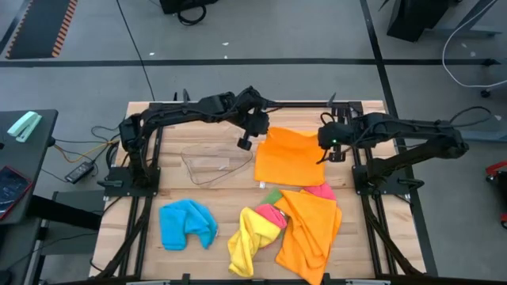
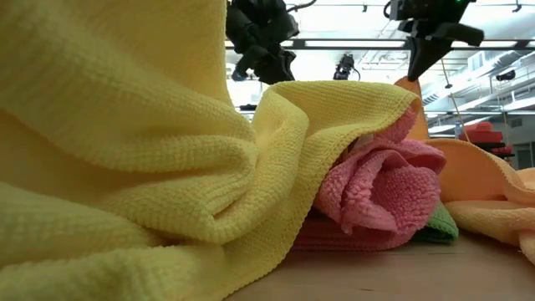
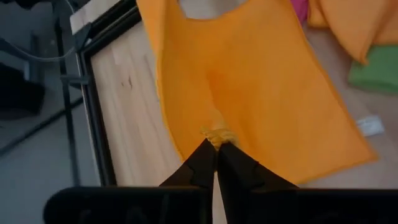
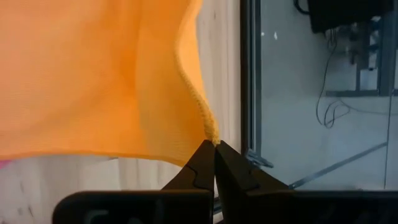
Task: Fold microfiber towels
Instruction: Fold the orange microfiber towel
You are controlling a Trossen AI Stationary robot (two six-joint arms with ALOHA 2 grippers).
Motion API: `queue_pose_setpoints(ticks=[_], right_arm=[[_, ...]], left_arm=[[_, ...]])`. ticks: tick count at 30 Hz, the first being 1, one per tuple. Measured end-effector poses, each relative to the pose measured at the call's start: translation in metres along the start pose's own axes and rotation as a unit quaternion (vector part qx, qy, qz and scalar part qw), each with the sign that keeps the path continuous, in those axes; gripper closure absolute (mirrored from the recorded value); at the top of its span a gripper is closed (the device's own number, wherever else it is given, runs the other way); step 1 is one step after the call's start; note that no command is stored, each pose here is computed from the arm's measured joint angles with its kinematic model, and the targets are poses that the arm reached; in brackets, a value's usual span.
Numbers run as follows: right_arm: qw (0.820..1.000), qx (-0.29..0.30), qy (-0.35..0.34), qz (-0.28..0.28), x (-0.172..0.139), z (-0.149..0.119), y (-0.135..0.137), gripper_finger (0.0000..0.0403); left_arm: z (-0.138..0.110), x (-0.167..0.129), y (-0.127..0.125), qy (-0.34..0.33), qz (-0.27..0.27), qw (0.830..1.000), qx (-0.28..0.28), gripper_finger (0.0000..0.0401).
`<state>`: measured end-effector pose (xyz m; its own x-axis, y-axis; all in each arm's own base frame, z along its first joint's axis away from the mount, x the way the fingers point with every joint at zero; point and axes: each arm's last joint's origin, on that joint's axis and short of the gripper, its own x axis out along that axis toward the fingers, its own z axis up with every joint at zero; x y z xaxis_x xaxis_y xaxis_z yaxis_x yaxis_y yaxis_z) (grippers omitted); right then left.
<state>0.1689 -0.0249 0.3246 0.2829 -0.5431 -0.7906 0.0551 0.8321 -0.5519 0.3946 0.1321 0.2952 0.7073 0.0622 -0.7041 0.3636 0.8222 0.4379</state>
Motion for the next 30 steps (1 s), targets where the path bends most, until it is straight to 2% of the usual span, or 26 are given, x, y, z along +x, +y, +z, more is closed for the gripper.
queue_pose_setpoints(ticks=[6, 10, 14, 18, 24, 30], right_arm=[[1.000, -0.007, -0.007, 0.011, -0.003, 0.001, 0.005, 0.0392], [1.000, -0.006, 0.005, 0.015, 0.003, 0.007, 0.008, 0.0392], [0.999, -0.008, 0.027, 0.018, 0.014, 0.015, 0.014, 0.0392], [0.998, -0.020, 0.047, 0.021, 0.028, 0.017, 0.022, 0.0392], [0.997, -0.026, 0.064, 0.021, 0.045, 0.010, 0.032, 0.0392], [0.997, -0.024, 0.077, 0.013, 0.056, 0.003, 0.034, 0.0392]], left_arm=[[-0.003, 0.000, -0.002, 0.040, 0.010, 0.998, 0.045, 0.0377], [-0.006, -0.001, 0.001, 0.068, 0.034, 0.996, 0.040, 0.0365], [-0.010, 0.000, 0.003, 0.072, 0.038, 0.996, 0.026, 0.0367], [-0.014, 0.013, -0.001, 0.081, 0.026, 0.996, 0.024, 0.0377], [-0.020, 0.030, -0.002, 0.091, 0.019, 0.995, 0.025, 0.0381], [-0.026, 0.034, -0.001, 0.109, 0.021, 0.994, 0.018, 0.0373]])
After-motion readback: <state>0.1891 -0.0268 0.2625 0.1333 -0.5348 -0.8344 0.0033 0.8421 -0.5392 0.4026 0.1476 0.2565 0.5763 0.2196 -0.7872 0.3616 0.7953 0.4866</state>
